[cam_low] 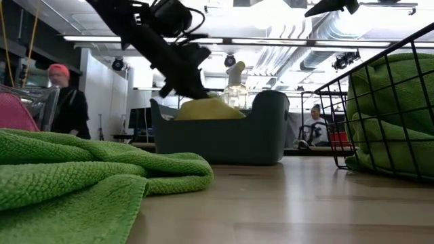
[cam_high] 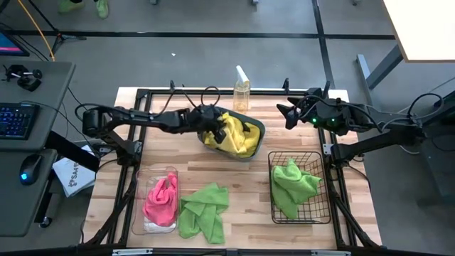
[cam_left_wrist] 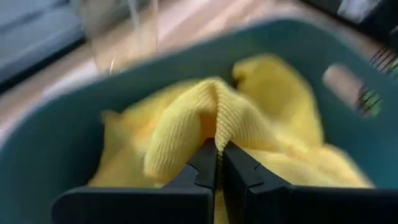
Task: Sort microfiber towel by color & place in baskets
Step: Put the yellow microfiber cloth into the blue bin, then put the green microfiber cloth into the black bin
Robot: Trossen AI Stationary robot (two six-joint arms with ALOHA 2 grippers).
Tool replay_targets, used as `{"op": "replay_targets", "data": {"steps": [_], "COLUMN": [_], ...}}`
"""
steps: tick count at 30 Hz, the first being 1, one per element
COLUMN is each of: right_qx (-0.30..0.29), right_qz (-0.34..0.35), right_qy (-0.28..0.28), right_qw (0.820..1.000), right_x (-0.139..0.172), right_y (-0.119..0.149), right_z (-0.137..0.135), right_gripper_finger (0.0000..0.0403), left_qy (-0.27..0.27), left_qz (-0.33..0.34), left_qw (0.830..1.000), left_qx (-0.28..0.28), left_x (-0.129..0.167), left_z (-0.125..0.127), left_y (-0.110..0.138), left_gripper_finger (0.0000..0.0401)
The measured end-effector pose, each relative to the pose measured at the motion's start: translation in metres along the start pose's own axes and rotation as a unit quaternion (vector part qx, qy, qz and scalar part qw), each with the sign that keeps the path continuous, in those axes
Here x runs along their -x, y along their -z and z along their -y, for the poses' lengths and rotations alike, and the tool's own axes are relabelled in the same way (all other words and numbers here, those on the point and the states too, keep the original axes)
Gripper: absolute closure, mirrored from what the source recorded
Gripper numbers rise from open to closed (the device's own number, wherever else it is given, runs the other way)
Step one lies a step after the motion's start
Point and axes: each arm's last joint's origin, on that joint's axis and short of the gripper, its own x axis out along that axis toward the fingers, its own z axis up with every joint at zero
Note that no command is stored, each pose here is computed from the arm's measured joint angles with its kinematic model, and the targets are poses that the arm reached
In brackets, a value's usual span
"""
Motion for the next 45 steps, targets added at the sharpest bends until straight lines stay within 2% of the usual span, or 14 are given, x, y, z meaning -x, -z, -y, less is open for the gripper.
{"op": "replay_targets", "data": {"steps": [3,6,9,14,21,26,28,31,34,36,41,45], "right_qx": [-0.005,-0.013,-0.013,-0.011,-0.009,-0.009,-0.006,0.0,0.002,0.013,0.03,0.042], "right_qz": [0.001,-0.001,-0.004,-0.006,-0.009,-0.022,-0.038,-0.068,-0.089,-0.099,-0.118,-0.13], "right_qy": [0.001,-0.001,-0.004,-0.003,-0.002,-0.018,-0.032,-0.048,-0.046,-0.041,-0.034,-0.024], "right_qw": [1.0,1.0,1.0,1.0,1.0,1.0,0.999,0.997,0.995,0.994,0.992,0.99], "right_x": [0.0,0.0,0.0,0.0,0.0,0.0,0.0,0.0,0.0,-0.001,-0.008,-0.018], "right_y": [0.0,0.0,0.0,0.001,0.001,0.002,0.003,0.007,0.012,0.015,0.023,0.029], "right_z": [0.0,0.0,0.0,0.0,0.0,0.0,-0.001,0.0,-0.001,-0.002,-0.008,-0.014], "right_gripper_finger": [0.01,0.01,0.01,0.01,0.01,0.01,0.01,0.01,0.01,0.01,0.01,0.01], "left_qy": [0.001,0.0,0.034,0.054,0.035,0.025,0.056,0.135,0.186,0.202,0.19,0.185], "left_qz": [0.029,0.026,0.016,-0.01,-0.081,-0.132,-0.142,-0.145,-0.138,-0.133,-0.152,-0.196], "left_qw": [1.0,1.0,0.999,0.998,0.991,0.985,0.984,0.977,0.967,0.962,0.943,0.919], "left_qx": [-0.003,-0.008,-0.009,-0.036,-0.104,-0.11,-0.093,-0.076,-0.103,-0.13,-0.228,-0.287], "left_x": [0.0,0.0,0.0,0.007,0.029,0.052,0.064,0.083,0.108,0.121,0.141,0.133], "left_z": [-0.004,-0.009,-0.009,-0.001,0.006,0.007,0.009,0.027,0.058,0.081,0.132,0.153], "left_y": [-0.012,-0.016,-0.018,-0.028,-0.054,-0.071,-0.073,-0.07,-0.057,-0.039,0.032,0.085], "left_gripper_finger": [0.0401,0.0399,0.0382,0.0321,0.0226,0.0191,0.0188,0.0188,0.0187,0.0187,0.0187,0.0187]}}
